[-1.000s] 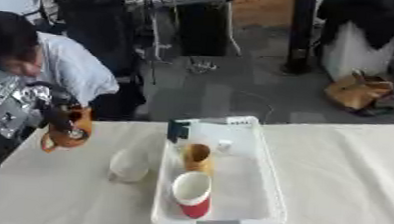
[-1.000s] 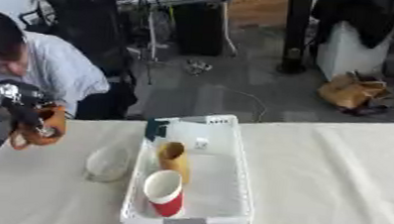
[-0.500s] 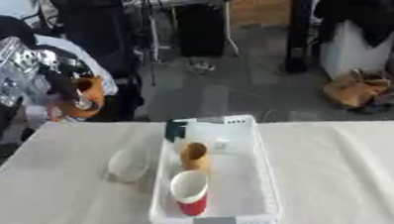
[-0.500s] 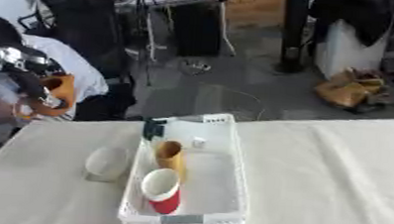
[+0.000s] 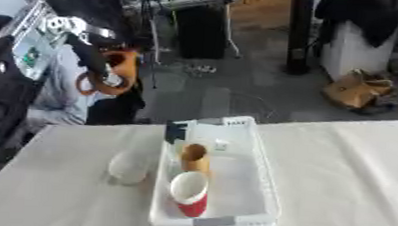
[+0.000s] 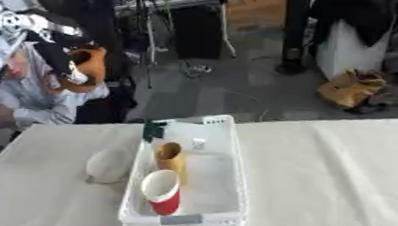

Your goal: Pick up objects on the table and place them in the box.

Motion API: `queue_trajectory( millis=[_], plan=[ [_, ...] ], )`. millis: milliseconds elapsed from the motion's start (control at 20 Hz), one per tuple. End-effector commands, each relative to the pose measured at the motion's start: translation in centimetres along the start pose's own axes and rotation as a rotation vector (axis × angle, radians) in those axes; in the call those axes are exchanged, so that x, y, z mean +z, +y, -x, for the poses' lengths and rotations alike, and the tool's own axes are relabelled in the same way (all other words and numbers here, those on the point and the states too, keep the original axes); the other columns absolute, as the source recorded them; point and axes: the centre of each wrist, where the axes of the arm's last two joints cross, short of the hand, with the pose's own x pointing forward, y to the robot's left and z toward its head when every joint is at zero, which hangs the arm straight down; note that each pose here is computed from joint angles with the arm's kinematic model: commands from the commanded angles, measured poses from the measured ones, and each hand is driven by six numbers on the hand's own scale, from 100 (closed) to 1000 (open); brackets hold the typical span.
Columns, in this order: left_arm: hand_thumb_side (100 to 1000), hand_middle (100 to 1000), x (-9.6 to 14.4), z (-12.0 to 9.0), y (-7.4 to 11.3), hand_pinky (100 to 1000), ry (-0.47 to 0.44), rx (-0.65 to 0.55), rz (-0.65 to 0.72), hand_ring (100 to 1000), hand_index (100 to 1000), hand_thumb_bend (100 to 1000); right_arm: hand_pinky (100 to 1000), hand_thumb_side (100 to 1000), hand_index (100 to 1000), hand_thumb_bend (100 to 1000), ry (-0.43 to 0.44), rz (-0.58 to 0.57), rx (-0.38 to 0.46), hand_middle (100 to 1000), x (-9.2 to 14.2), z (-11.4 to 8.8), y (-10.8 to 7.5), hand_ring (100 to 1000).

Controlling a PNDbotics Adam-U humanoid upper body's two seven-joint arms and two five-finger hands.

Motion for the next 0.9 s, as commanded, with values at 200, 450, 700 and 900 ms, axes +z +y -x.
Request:
queue_trajectory(
  millis=[200,450,700,900],
  plan=[
    [202,405,-1.0,-5.1,1.2,204,-0.137,-0.022,-0.081,395,594,100,810,1000,672,100,-0.024,-0.029,-0.034,685,-0.9,-0.5,0.5,882],
    [211,402,-2.7,-7.2,0.2,198,-0.188,-0.011,-0.102,390,591,100,810,1000,671,100,-0.02,-0.033,-0.049,685,-0.9,-0.5,0.7,883],
    [217,403,-3.9,-8.6,-0.6,198,-0.214,-0.024,-0.089,392,591,100,809,1000,671,100,-0.019,-0.038,-0.061,684,-0.9,-0.5,0.9,883],
    [219,405,-4.9,-9.5,-1.5,200,-0.206,-0.03,-0.069,395,593,100,809,1000,671,100,-0.017,-0.044,-0.072,684,-0.9,-0.6,1.2,883]
  ],
)
